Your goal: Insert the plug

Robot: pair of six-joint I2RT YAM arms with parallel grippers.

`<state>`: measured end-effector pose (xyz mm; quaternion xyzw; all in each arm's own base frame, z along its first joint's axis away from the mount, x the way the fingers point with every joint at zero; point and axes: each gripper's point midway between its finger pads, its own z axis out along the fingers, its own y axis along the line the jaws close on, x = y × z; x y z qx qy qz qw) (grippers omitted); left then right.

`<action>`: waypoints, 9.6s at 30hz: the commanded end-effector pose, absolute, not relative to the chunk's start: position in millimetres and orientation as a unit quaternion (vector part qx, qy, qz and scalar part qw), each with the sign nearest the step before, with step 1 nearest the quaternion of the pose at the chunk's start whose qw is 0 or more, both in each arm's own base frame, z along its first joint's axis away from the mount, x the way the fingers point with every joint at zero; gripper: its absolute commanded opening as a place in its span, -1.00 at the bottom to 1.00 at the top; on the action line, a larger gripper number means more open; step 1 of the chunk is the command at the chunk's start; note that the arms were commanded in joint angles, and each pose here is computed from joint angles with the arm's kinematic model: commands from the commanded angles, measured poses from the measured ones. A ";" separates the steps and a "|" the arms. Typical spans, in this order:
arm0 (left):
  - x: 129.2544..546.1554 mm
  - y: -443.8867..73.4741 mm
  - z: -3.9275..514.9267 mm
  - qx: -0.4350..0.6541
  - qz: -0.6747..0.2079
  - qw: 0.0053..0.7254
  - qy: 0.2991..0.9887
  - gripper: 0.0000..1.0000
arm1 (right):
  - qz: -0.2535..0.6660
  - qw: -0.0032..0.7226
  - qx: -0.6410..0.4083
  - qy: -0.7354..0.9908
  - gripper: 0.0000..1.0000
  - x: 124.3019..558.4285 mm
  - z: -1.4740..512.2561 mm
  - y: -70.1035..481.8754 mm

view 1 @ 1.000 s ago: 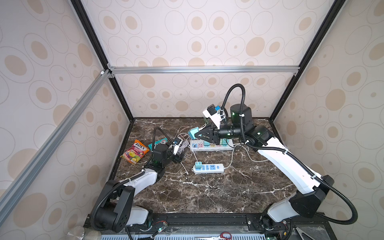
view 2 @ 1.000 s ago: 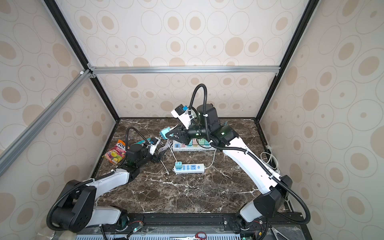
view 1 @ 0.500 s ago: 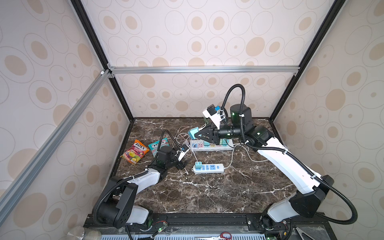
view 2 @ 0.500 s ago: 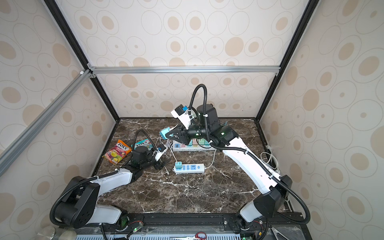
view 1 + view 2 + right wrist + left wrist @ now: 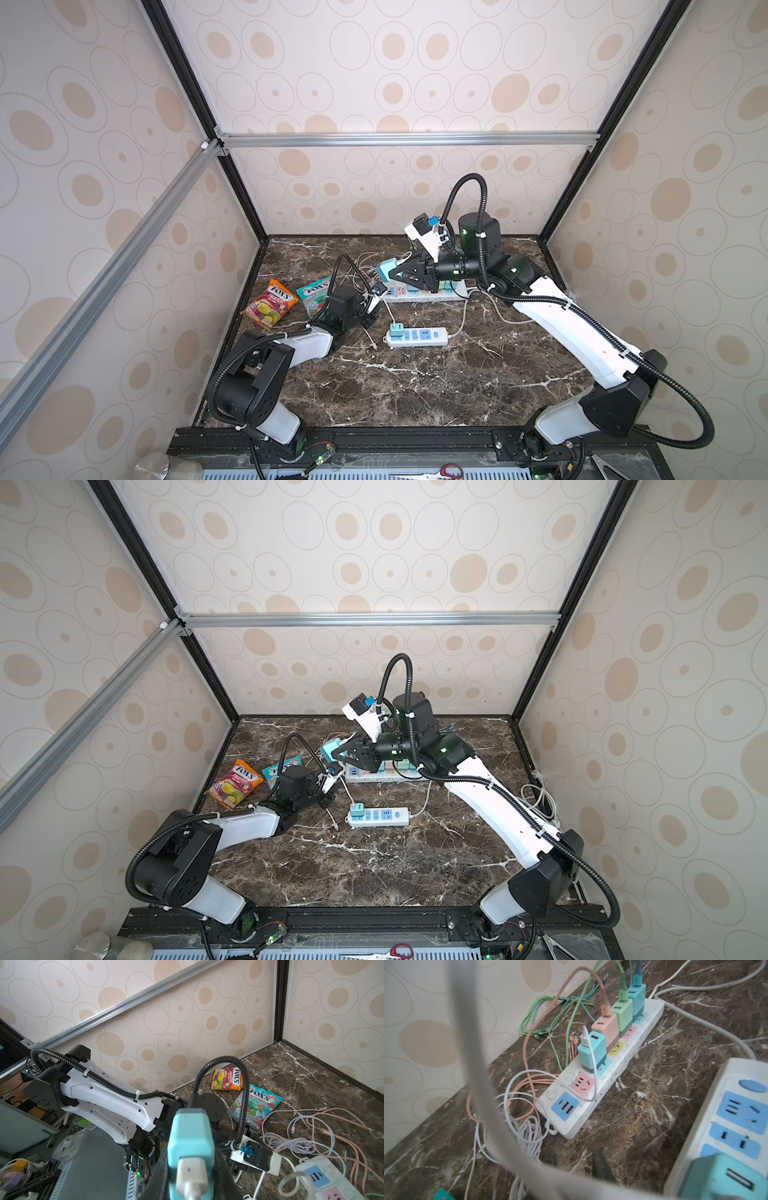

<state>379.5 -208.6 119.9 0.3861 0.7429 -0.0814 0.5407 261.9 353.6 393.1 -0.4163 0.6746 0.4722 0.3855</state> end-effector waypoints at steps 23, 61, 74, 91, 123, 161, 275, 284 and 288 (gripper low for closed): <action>368.5 -111.4 312.2 0.175 0.034 0.704 0.688 -1.00 | 0.386 0.409 -0.535 0.631 -1.00 251.0 344.6 343.6; 327.1 -468.8 535.7 0.414 -0.393 0.698 0.432 -1.00 | 0.261 0.468 -0.457 0.710 -1.00 237.4 298.4 210.4; 399.8 -561.9 369.3 0.375 -0.435 0.610 0.546 -1.00 | 0.165 0.443 -0.264 0.841 -1.00 251.5 241.7 149.1; 487.9 -474.2 347.4 0.178 -0.374 0.659 0.627 -1.00 | 0.088 0.379 -0.147 0.909 -1.00 250.8 197.2 99.7; 389.7 -441.0 233.0 0.493 -0.226 0.425 0.725 0.97 | 0.157 0.366 -0.287 0.871 -1.00 255.4 203.7 145.5; 324.4 -190.4 237.9 0.067 -0.153 0.567 0.807 0.97 | 0.211 0.148 -0.682 0.685 -1.00 294.5 120.3 236.7; 343.5 -152.3 183.2 -0.021 -0.008 0.496 0.868 0.97 | 0.139 0.086 -0.744 0.648 -1.00 298.3 91.7 252.9; 344.2 -152.9 181.1 -0.021 -0.006 0.492 0.870 0.97 | 0.135 0.081 -0.741 0.653 -1.00 298.9 84.0 251.1; 344.6 -153.7 179.9 -0.019 -0.005 0.490 0.872 0.97 | 0.142 0.076 -0.738 0.656 -1.00 296.2 79.1 251.4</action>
